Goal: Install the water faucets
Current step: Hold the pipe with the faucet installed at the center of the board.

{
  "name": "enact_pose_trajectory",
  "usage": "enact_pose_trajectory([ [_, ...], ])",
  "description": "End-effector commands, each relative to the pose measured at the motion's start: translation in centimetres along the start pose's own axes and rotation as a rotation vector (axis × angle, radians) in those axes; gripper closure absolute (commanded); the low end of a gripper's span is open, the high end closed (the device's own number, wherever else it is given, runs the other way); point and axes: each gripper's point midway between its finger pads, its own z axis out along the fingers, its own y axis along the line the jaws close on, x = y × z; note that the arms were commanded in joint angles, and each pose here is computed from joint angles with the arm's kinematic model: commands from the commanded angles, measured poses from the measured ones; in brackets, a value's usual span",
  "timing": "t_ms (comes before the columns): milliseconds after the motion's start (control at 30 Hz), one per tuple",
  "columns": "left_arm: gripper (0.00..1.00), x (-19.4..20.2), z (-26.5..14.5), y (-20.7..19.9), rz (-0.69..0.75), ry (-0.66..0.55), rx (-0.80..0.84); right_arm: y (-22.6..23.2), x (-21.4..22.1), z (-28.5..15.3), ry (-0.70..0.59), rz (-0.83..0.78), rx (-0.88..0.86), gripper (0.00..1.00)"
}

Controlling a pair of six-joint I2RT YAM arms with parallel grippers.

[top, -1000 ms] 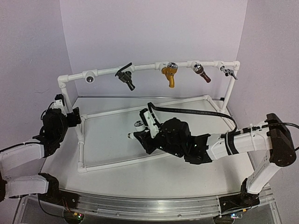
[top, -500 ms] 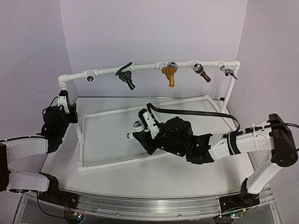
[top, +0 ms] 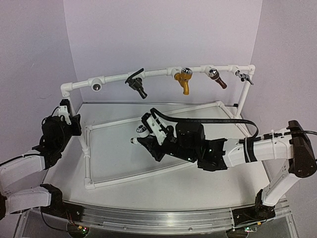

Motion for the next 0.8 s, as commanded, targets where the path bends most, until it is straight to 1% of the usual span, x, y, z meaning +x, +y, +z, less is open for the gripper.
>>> enact_pose_trajectory([
  [0,0.91,-1.4,-2.4,-5.4,-0.167,0.004,0.225,1.4,-5.8,0.1,-0.118,-0.235,0.005,1.0],
  [200,0.92,0.9,-3.1,-7.9,-0.241,0.106,0.336,1.2,-9.2,0.9,-0.153,-0.456,0.086,1.0],
  [300,0.92,1.7,-3.7,-8.5,-0.263,0.122,0.379,0.3,-10.1,2.0,-0.122,-0.582,0.154,1.0],
  [433,0.92,1.7,-4.2,-9.6,-0.252,0.14,0.45,-0.6,-11.3,3.2,-0.077,-0.756,0.268,1.0],
  [600,0.92,2.1,-4.3,-9.3,-0.231,0.142,0.438,-0.8,-12.9,4.9,-0.042,-0.954,0.446,1.0],
  [767,0.92,2.6,-4.3,-9.1,-0.217,0.134,0.43,-0.3,-14.8,5.7,-0.086,-1.093,0.609,1.0],
])
